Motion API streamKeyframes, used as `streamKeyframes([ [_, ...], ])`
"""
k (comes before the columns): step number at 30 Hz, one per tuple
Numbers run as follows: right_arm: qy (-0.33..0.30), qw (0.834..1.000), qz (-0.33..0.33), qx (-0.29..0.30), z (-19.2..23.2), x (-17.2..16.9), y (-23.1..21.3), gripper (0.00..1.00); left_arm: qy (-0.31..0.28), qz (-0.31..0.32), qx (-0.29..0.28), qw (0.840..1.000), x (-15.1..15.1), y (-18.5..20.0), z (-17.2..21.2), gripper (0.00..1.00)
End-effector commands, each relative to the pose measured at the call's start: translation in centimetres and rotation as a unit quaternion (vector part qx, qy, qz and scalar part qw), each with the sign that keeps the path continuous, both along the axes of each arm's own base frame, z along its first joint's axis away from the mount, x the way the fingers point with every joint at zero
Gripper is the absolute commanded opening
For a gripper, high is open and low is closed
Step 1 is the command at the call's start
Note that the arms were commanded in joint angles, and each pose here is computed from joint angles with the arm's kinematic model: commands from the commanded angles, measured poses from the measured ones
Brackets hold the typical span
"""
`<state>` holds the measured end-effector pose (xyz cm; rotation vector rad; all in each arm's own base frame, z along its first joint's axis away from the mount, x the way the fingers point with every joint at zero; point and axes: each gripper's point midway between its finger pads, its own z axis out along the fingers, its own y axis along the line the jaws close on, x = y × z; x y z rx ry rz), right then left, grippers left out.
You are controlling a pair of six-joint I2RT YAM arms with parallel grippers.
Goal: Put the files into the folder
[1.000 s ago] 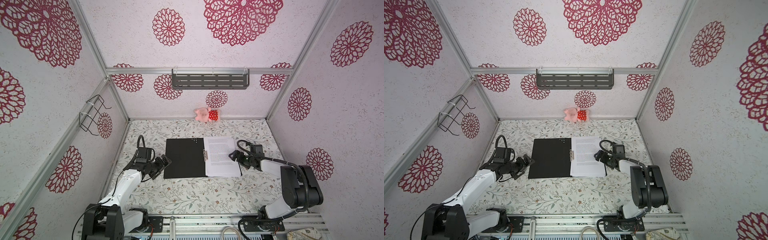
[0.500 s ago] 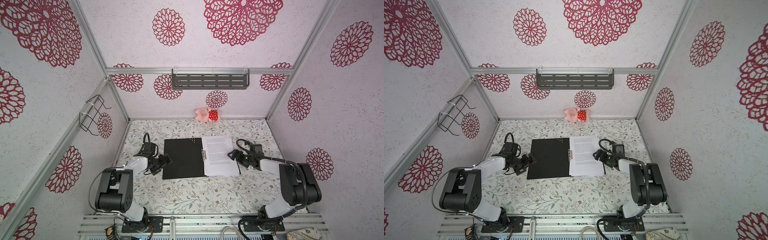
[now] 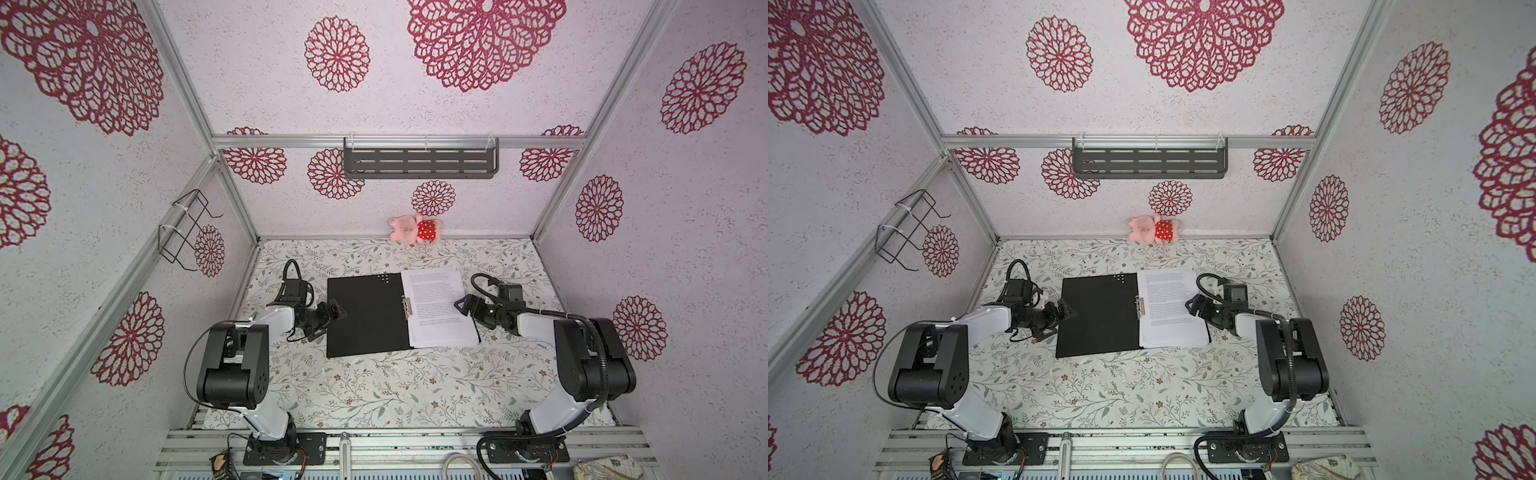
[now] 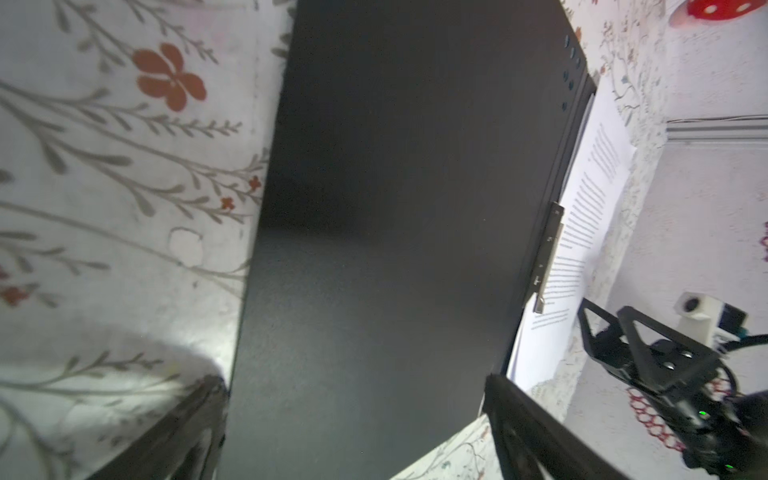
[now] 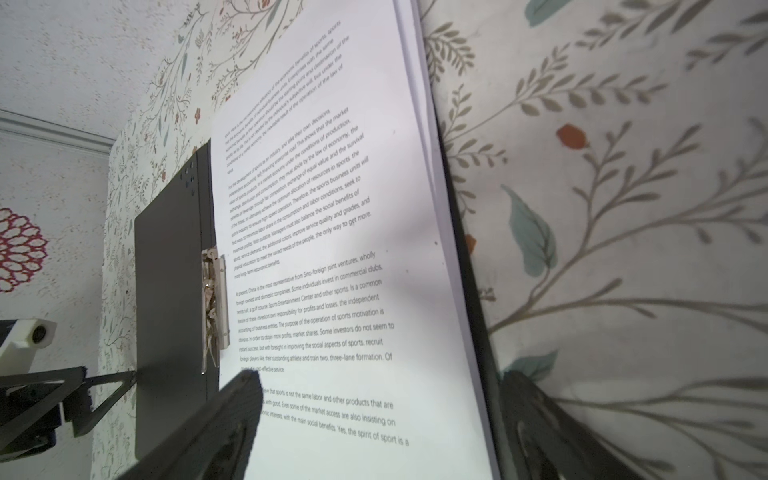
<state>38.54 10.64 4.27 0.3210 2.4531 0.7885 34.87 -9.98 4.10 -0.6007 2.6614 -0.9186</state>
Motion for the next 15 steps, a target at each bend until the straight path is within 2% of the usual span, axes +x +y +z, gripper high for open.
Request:
streamKeyframes([
  [1,0.143,0.989,0.03,0.01,-5.3,-6.1,1.6,0.92,-0.086,-0.05,-0.143,0.985,1.0,-4.8,6.8,0.99],
  [8,0.145,0.989,0.036,0.01,-5.3,-6.2,1.9,0.92,-0.163,-0.05,-0.199,0.965,2.0,-5.8,13.6,0.99],
  [10,0.145,0.989,0.037,0.008,-5.4,-6.3,1.9,0.92,-0.163,-0.046,-0.172,0.97,1.8,-5.3,14.0,0.99],
  [12,0.145,0.989,0.035,0.007,-5.4,-6.4,1.8,0.92,-0.146,-0.032,-0.099,0.984,1.2,-3.3,12.6,0.99],
  [15,0.148,0.988,0.036,0.008,-5.5,-6.5,1.8,0.92,-0.072,0.014,-0.055,0.996,0.0,-0.4,9.1,0.99],
])
